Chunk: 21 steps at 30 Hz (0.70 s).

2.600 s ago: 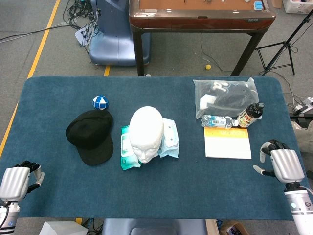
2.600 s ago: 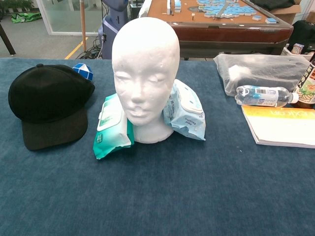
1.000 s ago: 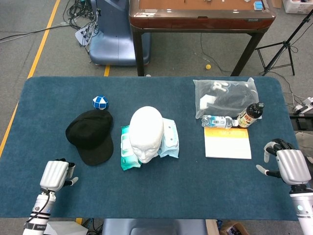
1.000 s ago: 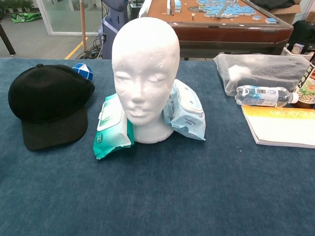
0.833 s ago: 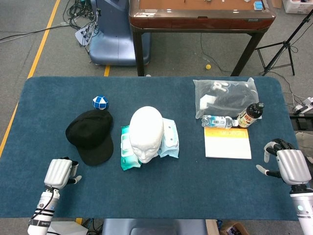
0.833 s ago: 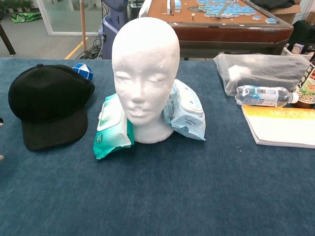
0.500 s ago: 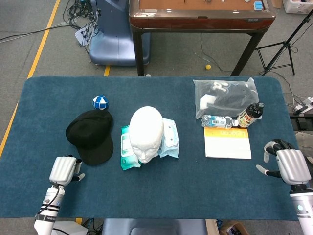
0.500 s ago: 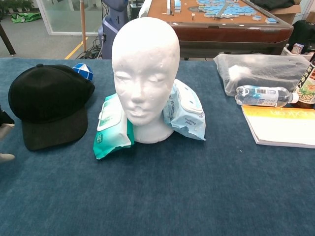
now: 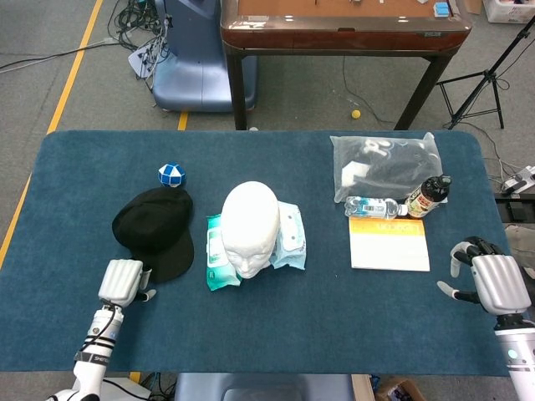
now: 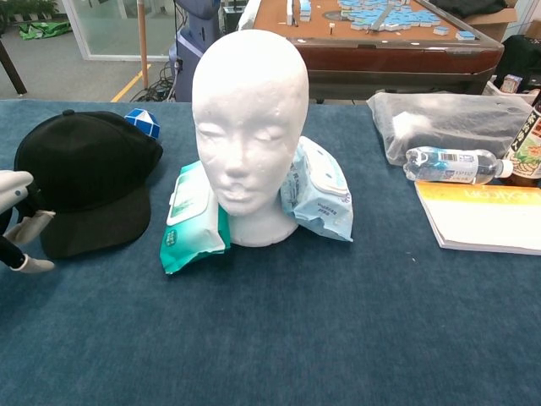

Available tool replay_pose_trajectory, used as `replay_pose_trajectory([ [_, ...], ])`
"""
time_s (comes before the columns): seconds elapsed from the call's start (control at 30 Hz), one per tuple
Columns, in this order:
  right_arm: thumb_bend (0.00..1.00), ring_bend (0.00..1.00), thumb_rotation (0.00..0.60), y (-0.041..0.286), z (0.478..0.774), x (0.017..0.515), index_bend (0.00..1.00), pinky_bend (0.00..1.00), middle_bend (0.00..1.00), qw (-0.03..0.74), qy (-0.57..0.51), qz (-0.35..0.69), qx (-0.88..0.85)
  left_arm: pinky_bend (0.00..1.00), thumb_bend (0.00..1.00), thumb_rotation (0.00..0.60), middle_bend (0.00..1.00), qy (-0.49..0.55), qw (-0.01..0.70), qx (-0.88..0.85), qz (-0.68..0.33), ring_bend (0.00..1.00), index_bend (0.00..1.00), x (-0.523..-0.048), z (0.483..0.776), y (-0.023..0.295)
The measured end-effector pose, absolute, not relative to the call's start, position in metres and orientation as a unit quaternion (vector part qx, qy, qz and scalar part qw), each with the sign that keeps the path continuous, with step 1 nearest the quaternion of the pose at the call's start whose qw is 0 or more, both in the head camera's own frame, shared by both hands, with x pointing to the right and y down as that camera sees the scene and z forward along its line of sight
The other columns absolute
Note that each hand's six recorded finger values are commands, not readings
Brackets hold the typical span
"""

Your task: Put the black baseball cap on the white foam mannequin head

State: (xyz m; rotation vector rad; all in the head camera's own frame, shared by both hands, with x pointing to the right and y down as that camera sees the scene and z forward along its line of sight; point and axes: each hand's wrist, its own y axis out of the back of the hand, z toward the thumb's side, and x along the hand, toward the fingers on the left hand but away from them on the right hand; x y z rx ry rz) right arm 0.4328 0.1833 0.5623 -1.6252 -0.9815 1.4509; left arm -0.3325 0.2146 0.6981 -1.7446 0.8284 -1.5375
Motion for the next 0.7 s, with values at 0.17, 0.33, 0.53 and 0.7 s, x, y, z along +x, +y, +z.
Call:
replay_pose_trajectory([
  [0.17,0.0,0.24,0.6,0.183,0.562,0.433,0.67,0.32,0.44,0.367,-0.382,0.565,-0.633,0.6,0.08,0.6,0.88,0.313,0.335,-0.67,-0.584,0.56,0.85,-0.325,0.704,0.209],
  [0.33,0.0,0.24,0.6,0.183,0.562,0.433,0.67,0.32,0.44,0.367,-0.383,0.564,-0.633,0.6,0.08,0.6,0.88,0.312,0.334,-0.669,-0.586,0.56,0.85,-0.326,0.706,0.206],
  [0.53,0.0,0.24,0.6,0.183,0.561,0.433,0.67,0.32,0.44,0.367,-0.384,0.564,-0.633,0.6,0.08,0.6,0.88,0.309,0.332,-0.672,-0.585,0.56,0.85,-0.324,0.709,0.205],
  [0.7,0.0,0.24,0.6,0.183,0.562,0.433,0.66,0.32,0.44,0.367,-0.384,0.563,-0.633,0.6,0.08,0.6,0.88,0.307,0.331,-0.677,-0.581,0.56,0.85,-0.321,0.71,0.203],
])
